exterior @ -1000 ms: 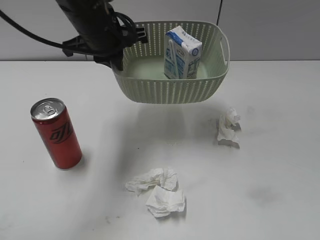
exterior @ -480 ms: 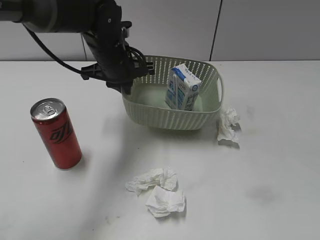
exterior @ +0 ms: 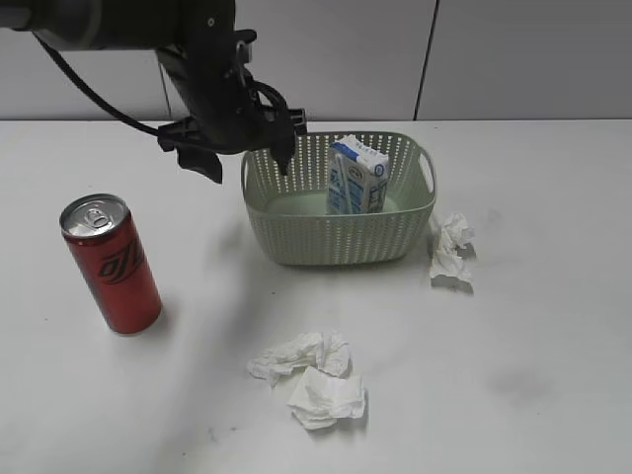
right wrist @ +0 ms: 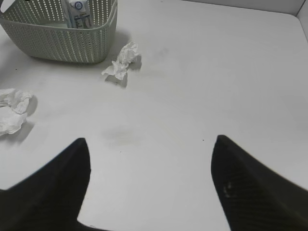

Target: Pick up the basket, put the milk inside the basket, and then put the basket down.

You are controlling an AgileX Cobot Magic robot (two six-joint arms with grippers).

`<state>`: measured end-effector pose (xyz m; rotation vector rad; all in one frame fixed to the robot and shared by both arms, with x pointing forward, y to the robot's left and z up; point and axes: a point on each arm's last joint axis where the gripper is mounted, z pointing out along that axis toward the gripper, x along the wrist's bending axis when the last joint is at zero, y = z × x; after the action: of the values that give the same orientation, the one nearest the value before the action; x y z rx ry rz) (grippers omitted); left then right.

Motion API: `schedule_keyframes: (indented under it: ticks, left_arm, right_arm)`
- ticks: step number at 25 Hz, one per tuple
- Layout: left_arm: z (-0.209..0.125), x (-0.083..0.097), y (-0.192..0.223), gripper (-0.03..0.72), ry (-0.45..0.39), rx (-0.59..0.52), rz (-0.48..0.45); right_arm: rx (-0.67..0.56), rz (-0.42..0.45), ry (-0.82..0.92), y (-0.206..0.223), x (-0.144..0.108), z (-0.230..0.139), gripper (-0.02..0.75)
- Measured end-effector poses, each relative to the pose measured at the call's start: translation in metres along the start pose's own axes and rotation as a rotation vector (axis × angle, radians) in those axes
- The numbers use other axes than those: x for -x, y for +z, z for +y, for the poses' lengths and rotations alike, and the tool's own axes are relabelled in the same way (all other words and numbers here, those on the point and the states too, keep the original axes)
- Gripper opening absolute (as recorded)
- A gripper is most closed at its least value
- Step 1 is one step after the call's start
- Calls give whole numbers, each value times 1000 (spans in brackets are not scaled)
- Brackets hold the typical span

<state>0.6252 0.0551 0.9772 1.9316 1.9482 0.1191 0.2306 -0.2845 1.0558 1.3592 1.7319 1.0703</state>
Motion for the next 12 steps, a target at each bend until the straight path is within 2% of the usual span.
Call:
schedule_keyframes:
  ticks: [4, 6, 9, 12]
  left_arm:
    - [13, 4, -39, 677, 8, 79, -41]
    - [25, 5, -67, 663, 41, 144, -76]
    - [43, -5, -113, 652, 80, 224, -118]
    - [57, -28, -145, 642, 99, 242, -130]
  right_arm:
    - [0, 0, 0, 0, 0, 0, 591]
    - [0, 0, 0, 0, 0, 0, 591]
    - [0, -1, 0, 0, 0, 0, 591]
    - [1, -1, 0, 0, 0, 0, 591]
